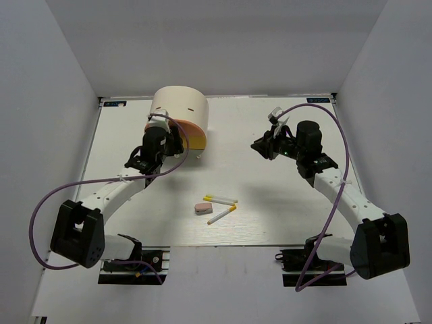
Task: Sort the stationery into containers
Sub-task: Open the drawer
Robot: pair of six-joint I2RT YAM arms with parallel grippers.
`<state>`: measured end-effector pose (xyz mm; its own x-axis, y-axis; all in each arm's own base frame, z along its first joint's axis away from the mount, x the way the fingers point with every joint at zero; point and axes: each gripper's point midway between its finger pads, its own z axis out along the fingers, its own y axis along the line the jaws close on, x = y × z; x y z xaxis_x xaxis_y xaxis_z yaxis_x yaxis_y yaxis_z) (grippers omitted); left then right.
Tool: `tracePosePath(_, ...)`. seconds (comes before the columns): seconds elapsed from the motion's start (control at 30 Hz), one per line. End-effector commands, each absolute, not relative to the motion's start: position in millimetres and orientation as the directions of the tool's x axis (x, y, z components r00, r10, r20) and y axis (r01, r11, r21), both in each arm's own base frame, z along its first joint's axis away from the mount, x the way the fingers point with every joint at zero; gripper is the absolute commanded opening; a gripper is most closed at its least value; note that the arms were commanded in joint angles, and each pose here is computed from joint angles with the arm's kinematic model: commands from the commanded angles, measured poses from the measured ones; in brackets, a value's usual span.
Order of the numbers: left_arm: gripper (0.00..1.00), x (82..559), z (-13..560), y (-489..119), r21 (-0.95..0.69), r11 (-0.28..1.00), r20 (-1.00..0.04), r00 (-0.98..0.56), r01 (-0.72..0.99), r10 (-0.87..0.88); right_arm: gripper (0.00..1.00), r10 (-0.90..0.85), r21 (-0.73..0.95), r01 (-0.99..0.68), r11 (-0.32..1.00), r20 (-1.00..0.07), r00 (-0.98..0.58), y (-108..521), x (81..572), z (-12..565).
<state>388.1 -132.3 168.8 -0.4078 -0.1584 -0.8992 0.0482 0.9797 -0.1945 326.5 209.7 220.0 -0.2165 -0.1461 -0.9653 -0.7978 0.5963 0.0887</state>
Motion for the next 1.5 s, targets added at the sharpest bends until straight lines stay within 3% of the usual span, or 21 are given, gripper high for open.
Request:
tracePosePath(0.0, 0.7, 392, 172, -134, -0.193, 0.977, -0.913, -0.381, 0.092, -0.145, 0.28, -0.131, 0.048, -0.797, 0.602, -0.979, -0.158, 208, 332, 235)
tracePosePath(0.5, 0.62, 401, 157, -134, -0.199, 0.974, -0.903, -0.407, 0.112, -0.138, 0.28, -0.137, 0.043, -0.795, 0.605, -0.978, -0.158, 208, 334, 234)
tracePosePath(0.93, 0.46, 404, 159, -135, -0.201, 0.973, -0.906, -0.4, 0.113, -0.141, 0.28, -0.136, 0.045, -0.794, 0.606, -0.978, -0.159, 207, 333, 233)
tracePosePath(1.07, 0.44, 406, 163, -136, -0.203, 0.972, -0.909, -0.392, 0.115, -0.144, 0.28, -0.137, 0.045, -0.795, 0.605, -0.978, -0.159, 206, 332, 232)
tracePosePath(1.23, 0.36, 408, 168, -136, -0.206, 0.972, -0.912, -0.384, 0.117, -0.147, 0.28, -0.138, 0.044, -0.795, 0.604, -0.978, -0.158, 206, 332, 232)
tracePosePath(1.33, 0.19, 410, 172, -135, -0.204, 0.973, -0.916, -0.373, 0.109, -0.15, 0.28, -0.138, 0.047, -0.796, 0.604, -0.977, -0.162, 206, 331, 231)
tracePosePath(1.47, 0.16, 408, 170, -136, -0.205, 0.972, -0.912, -0.383, 0.116, -0.147, 0.28, -0.138, 0.049, -0.796, 0.604, -0.977, -0.165, 206, 331, 229)
